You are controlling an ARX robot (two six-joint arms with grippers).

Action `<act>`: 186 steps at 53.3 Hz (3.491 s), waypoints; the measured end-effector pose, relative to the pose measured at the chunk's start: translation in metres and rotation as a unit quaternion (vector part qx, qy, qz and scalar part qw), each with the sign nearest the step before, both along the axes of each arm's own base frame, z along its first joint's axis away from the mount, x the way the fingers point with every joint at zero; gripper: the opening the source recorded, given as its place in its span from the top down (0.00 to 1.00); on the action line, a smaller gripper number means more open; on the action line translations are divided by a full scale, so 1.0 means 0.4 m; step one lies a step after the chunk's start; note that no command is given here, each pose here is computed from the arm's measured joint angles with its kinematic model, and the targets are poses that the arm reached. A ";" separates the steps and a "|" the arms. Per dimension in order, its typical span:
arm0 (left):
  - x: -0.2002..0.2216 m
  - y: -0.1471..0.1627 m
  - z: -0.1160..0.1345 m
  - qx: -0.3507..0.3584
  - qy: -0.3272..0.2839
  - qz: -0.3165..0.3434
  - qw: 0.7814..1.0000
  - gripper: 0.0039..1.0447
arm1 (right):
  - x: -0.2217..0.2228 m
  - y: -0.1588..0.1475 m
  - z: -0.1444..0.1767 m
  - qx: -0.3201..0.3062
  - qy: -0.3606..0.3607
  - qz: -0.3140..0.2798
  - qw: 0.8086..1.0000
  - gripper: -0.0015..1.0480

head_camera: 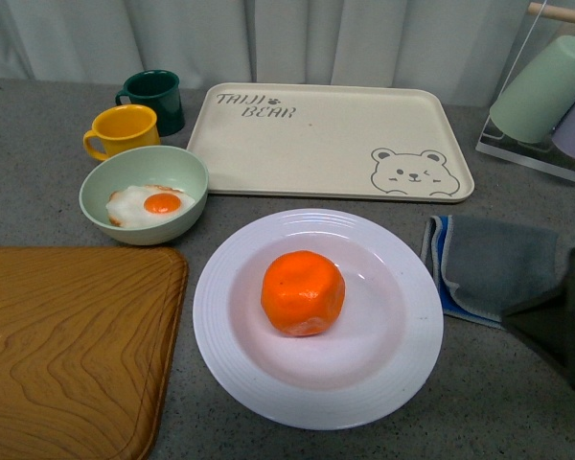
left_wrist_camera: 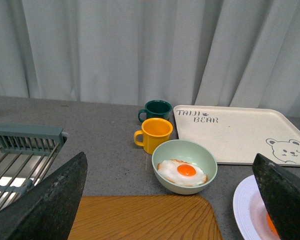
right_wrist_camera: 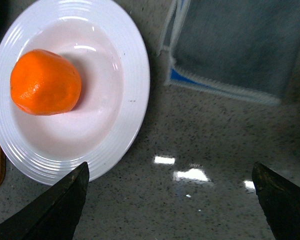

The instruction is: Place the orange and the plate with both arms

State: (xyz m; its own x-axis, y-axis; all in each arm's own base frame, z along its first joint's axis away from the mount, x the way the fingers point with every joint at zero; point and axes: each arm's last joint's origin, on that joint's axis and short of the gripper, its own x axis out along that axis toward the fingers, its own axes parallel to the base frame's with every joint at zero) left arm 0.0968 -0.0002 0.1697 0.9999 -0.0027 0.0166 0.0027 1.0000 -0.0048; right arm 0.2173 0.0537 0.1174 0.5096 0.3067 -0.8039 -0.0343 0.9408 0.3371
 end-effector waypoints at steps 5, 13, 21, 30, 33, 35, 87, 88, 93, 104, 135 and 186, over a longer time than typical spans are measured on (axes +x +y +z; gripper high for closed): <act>0.000 0.000 0.000 0.000 0.000 0.000 1.000 0.06 | 0.036 0.016 -0.022 0.011 0.039 -0.007 0.999 0.09; 0.000 0.000 0.000 0.000 0.000 0.000 1.000 0.06 | 0.078 0.043 -0.057 0.010 0.084 -0.013 0.996 0.09; 0.000 0.000 0.000 0.000 0.000 0.000 1.000 0.06 | 0.119 0.069 -0.084 0.010 0.107 -0.017 0.994 0.09; 0.000 0.000 0.000 0.000 0.000 0.000 1.000 0.06 | 0.159 0.094 -0.108 0.010 0.133 -0.023 0.991 0.09; 0.000 0.000 0.000 0.000 0.000 0.000 1.000 0.06 | 0.168 0.102 -0.114 0.010 0.144 -0.024 0.989 0.09; 0.000 0.000 0.000 0.000 0.000 0.000 1.000 0.06 | 0.174 0.107 -0.117 0.012 0.151 -0.025 0.988 0.09; 0.000 0.000 0.000 0.000 0.000 0.000 1.000 0.06 | 0.235 0.140 -0.137 0.050 0.204 -0.046 0.977 0.82; 0.000 0.000 0.000 0.000 0.000 0.000 1.000 0.06 | 0.231 0.138 -0.137 0.056 0.203 -0.049 0.976 0.83; 0.000 0.000 0.000 0.000 0.000 0.000 1.000 0.06 | 0.217 0.128 -0.134 0.074 0.197 -0.057 0.976 0.84; 0.000 0.000 0.000 0.000 0.000 0.000 1.000 0.06 | 0.187 0.107 -0.127 0.137 0.173 -0.071 0.973 0.90; 0.000 0.000 0.000 0.000 0.000 0.000 1.000 0.06 | 0.148 0.023 -0.152 0.275 0.052 -0.119 0.953 0.98; 0.000 0.000 0.000 0.000 0.000 0.000 1.000 0.06 | 0.544 0.018 -0.129 0.370 -0.064 -0.137 0.917 0.99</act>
